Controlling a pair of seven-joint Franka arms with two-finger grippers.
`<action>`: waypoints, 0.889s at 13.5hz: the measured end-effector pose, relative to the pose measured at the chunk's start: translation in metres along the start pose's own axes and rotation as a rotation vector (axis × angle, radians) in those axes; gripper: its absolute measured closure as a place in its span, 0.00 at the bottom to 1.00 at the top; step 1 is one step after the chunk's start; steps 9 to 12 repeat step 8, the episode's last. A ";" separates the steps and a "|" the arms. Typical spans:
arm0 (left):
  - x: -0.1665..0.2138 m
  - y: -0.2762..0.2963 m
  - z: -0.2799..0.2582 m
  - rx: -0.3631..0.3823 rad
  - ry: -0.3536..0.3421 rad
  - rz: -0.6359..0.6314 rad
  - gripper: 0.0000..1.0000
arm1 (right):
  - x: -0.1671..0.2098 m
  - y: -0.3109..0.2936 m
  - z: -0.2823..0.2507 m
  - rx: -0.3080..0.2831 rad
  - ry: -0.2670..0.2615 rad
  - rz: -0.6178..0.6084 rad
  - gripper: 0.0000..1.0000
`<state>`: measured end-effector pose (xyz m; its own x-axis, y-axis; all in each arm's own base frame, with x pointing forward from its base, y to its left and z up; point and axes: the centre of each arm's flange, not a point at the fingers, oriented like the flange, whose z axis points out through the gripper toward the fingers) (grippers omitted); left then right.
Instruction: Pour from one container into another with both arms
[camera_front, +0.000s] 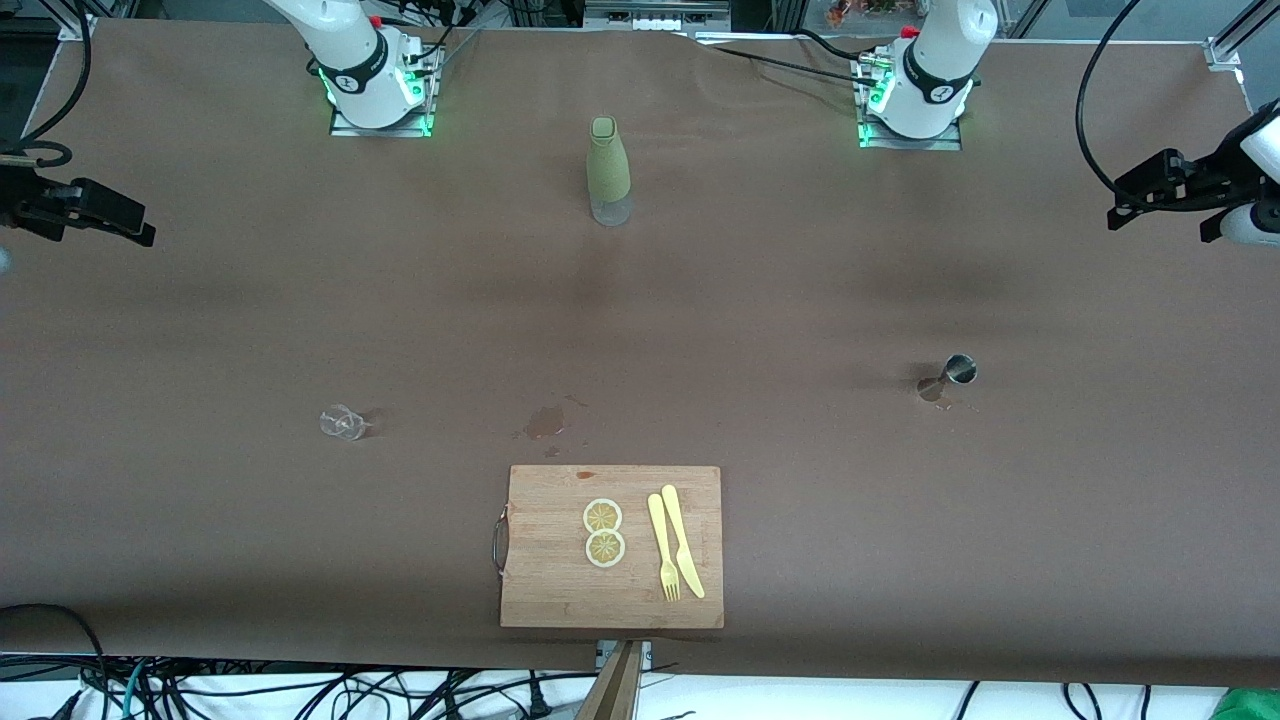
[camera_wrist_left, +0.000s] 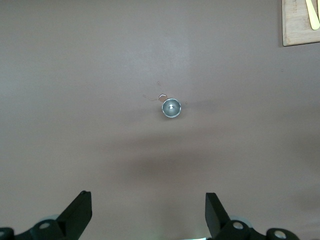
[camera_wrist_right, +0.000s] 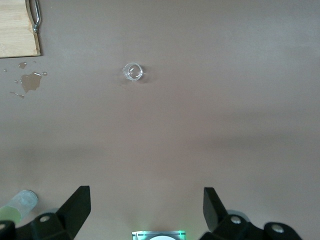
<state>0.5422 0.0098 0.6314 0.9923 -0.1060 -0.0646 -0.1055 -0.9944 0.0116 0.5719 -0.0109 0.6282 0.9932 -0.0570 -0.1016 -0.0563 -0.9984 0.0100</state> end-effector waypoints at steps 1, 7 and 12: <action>0.000 0.000 0.000 0.000 0.000 0.000 0.00 | 0.000 0.000 0.000 0.000 0.000 0.001 0.00; 0.000 0.000 0.000 -0.006 0.001 -0.001 0.00 | 0.000 0.000 0.000 0.000 0.000 0.001 0.00; 0.000 -0.001 0.000 -0.006 0.001 -0.002 0.00 | 0.000 0.000 0.000 0.000 0.000 0.001 0.00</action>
